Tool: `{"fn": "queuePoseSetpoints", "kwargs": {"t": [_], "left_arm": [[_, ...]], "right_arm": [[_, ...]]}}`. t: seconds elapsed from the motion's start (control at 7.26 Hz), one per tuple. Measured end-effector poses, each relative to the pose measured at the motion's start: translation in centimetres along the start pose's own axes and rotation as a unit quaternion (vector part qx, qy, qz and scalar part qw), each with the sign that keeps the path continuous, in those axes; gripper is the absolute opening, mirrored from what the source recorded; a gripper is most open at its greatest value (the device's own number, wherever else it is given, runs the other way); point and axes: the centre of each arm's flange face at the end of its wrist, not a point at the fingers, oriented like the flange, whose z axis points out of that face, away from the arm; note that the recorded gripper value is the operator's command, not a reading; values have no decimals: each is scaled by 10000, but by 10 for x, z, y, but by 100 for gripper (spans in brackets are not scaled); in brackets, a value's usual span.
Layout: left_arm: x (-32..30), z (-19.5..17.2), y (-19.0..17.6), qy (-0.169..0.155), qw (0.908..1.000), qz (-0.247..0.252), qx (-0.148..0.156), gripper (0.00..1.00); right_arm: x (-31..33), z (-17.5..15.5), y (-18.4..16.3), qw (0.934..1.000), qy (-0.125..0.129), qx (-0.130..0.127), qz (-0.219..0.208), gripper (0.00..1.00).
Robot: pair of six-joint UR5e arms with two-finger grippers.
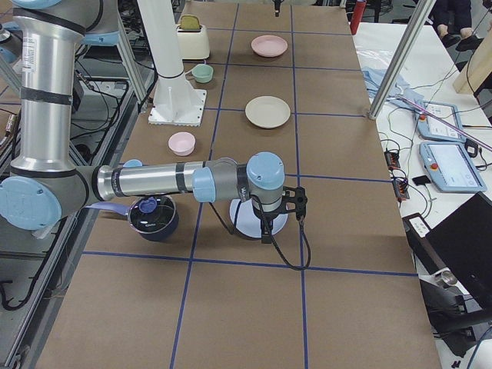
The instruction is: Stack three plates with pink and blue
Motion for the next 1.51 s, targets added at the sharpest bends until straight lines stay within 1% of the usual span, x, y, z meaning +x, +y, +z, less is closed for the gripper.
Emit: {"fn": "queuePoseSetpoints", "kwargs": {"t": [0.14,0.28,0.41,0.69,0.83,1.1,1.24,1.38,1.51], "left_arm": [[10,20,13,9,9998,-198,50,99],[14,39,25,10,9996,-291,41,99],[15,56,34,-57,9995,-298,8,98],[18,81,42,-205,9994,-269,-80,59],[18,87,44,-228,9993,-259,-113,44],[17,92,43,-255,9992,-262,-143,42],[16,93,42,-261,9992,-261,-147,29],[15,94,42,-270,9992,-269,-156,23],[14,95,42,-279,9991,-277,-165,22]], "right_arm": [[-1,-1,-1,10000,7,9,-9,100],[-1,-1,-2,10000,6,13,-14,100],[-1,-1,-2,10000,2,14,-14,100],[-2,-2,-3,10000,-9,19,1,100],[-3,-2,-3,10000,-13,24,14,100],[-3,-2,-3,10000,-16,28,24,100],[-4,-3,-4,10000,-17,32,21,100],[-4,-3,-4,10000,-18,34,20,100],[-4,-3,-5,10000,-20,38,14,100]]}}
